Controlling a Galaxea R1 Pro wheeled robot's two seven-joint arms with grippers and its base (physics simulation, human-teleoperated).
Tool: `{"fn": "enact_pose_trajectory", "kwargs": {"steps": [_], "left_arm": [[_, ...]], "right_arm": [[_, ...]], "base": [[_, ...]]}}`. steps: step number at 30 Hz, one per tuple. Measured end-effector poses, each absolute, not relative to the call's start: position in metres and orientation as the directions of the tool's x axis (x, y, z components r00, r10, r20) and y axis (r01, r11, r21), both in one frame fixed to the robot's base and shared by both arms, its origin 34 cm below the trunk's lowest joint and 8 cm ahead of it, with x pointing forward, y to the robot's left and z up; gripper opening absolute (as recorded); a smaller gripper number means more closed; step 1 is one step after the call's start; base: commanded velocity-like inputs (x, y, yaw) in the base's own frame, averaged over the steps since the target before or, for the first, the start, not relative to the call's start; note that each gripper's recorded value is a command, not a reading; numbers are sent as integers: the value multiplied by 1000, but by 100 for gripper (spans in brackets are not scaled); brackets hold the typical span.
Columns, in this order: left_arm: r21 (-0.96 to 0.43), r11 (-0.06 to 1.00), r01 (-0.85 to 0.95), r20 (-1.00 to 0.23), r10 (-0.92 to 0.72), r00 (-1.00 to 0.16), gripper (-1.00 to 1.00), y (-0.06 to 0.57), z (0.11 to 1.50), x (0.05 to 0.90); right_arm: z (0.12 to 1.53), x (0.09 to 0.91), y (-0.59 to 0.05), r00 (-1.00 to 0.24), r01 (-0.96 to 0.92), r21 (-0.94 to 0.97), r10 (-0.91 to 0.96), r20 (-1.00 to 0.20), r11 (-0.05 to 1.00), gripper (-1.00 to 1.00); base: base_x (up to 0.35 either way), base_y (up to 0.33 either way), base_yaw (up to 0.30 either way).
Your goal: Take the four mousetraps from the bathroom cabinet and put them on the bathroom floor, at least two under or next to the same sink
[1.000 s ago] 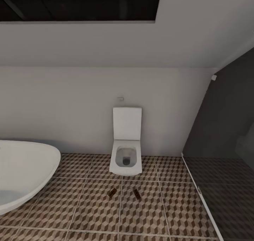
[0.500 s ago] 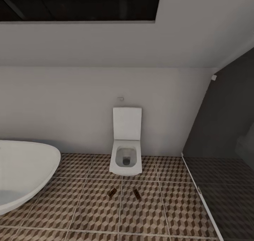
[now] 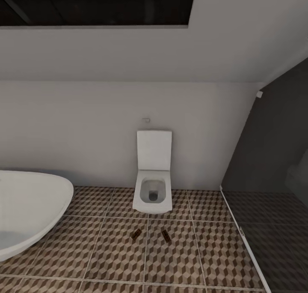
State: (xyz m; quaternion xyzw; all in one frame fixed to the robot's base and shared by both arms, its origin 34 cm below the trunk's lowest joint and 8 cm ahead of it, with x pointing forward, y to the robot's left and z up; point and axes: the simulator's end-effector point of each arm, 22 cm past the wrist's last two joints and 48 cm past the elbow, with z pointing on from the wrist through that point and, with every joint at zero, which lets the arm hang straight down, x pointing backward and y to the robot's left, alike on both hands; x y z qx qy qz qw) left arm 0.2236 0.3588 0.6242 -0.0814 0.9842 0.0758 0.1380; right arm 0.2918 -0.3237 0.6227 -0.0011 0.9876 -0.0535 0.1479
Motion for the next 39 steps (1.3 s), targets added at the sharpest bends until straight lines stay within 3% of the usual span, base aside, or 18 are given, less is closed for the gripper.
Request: {"fn": "enact_pose_trajectory", "kwargs": {"steps": [39], "left_arm": [[127, 975, -181, -284, -140, -949, 100, 359, 624, 224]], "right_arm": [[623, 292, -324, -956, 14, -106, -18, -292, 994, 100]], "base": [[0, 0, 0]]}}
